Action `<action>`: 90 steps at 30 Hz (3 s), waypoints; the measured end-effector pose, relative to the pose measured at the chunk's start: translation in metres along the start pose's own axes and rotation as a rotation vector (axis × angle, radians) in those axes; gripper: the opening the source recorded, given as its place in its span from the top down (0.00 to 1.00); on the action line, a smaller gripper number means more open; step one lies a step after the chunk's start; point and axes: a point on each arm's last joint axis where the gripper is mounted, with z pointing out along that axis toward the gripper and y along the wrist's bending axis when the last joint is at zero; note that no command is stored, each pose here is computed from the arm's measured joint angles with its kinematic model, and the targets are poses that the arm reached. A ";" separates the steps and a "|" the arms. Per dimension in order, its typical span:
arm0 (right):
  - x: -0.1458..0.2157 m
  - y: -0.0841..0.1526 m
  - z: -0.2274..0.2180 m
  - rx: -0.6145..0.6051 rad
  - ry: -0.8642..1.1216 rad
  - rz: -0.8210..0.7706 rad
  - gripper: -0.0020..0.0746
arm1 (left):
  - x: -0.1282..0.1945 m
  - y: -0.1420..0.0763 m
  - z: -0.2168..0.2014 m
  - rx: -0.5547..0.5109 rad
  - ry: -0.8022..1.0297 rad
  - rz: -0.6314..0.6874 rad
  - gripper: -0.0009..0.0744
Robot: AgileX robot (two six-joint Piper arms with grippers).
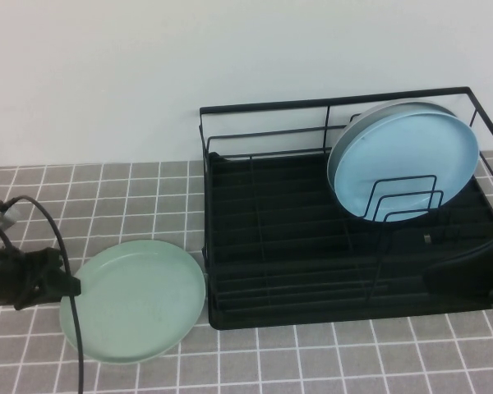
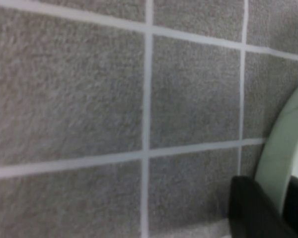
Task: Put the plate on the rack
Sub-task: Pick up the plate from the table, then hand over the plate, then place the plate on the rack
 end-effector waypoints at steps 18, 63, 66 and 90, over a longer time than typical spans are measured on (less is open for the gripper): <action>0.000 0.001 0.000 -0.009 0.001 0.014 0.98 | -0.010 -0.039 -0.050 -0.007 -0.133 0.105 0.99; -0.014 0.017 -0.003 -0.206 -0.123 0.282 0.53 | 0.085 -0.266 -0.100 0.492 -0.048 0.537 0.83; -0.012 0.018 -0.003 -0.214 -0.111 0.224 0.80 | 0.084 -0.272 -0.104 0.562 -0.067 0.481 0.47; -0.043 -0.009 -0.022 0.242 -0.140 -0.411 0.85 | 0.081 -0.262 -0.115 0.354 -0.177 0.590 0.99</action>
